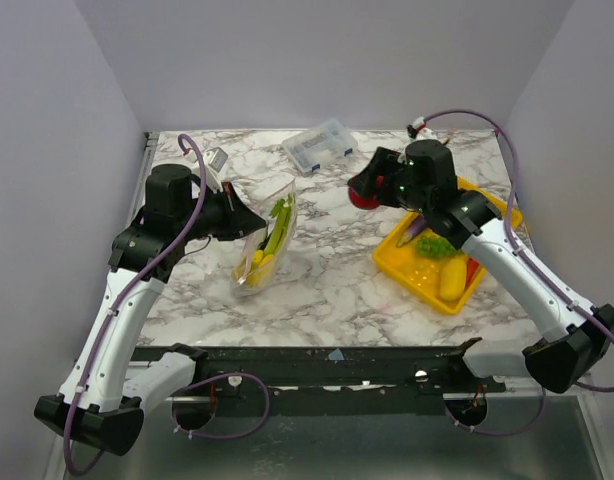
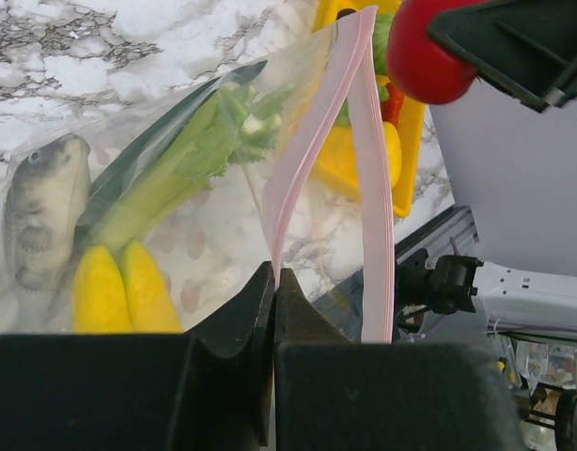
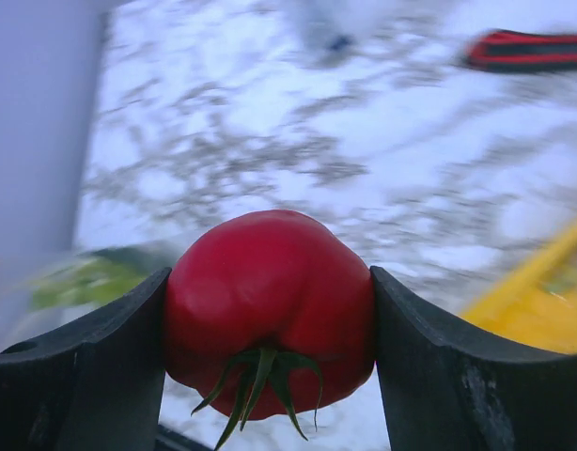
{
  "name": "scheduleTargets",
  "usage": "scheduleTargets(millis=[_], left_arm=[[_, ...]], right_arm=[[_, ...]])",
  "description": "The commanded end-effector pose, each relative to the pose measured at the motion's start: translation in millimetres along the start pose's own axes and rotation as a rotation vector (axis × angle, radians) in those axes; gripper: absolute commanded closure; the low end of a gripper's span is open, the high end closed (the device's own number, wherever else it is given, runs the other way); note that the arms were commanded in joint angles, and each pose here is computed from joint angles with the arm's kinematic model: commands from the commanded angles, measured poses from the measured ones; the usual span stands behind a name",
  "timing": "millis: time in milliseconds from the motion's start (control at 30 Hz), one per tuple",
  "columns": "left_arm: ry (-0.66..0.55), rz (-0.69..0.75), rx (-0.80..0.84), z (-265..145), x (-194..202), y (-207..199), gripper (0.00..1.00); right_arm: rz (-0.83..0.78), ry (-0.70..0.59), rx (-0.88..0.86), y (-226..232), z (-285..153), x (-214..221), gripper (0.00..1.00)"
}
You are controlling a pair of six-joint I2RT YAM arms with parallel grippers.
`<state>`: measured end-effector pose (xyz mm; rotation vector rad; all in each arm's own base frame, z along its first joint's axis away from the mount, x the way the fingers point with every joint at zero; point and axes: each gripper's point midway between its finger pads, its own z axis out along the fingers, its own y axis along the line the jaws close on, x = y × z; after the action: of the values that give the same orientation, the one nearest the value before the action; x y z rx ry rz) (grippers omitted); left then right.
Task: Place the food in the zip-top bag and seal the zipper
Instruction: Pick up the fake fruit from the bin, then place the fake fruit in the zipper food storage bag.
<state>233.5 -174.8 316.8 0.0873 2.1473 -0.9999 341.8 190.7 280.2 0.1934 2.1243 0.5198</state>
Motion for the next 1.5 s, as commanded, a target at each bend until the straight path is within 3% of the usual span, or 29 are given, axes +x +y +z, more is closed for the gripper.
scheduleTargets(millis=[0,133,300,700,833,1000,1333,1467], left_arm=[[-0.030,0.002,-0.001,-2,-4,0,1.00],[-0.039,0.008,-0.021,-2,-7,3,1.00],[-0.044,0.009,-0.023,-3,-9,2,1.00],[-0.063,0.008,-0.037,-5,-13,3,1.00],[-0.065,0.010,-0.038,-5,-13,3,1.00],[-0.075,0.014,-0.049,-7,-15,3,1.00],[-0.134,0.006,-0.104,-15,-21,10,1.00],[-0.158,0.012,-0.124,-19,-25,12,1.00]], right_arm=[[-0.082,-0.107,-0.434,140,-31,-17,1.00],[-0.154,-0.186,-0.668,216,-60,-13,1.00],[-0.163,-0.311,-0.853,249,-88,-19,1.00],[-0.252,-0.307,-0.795,251,-63,37,0.99],[-0.284,-0.283,-0.737,244,-56,50,0.88],[-0.278,-0.258,-0.681,232,-50,56,0.57],[-0.295,-0.203,-0.627,226,-37,71,0.48],[-0.306,-0.175,-0.607,228,-34,78,0.33]])
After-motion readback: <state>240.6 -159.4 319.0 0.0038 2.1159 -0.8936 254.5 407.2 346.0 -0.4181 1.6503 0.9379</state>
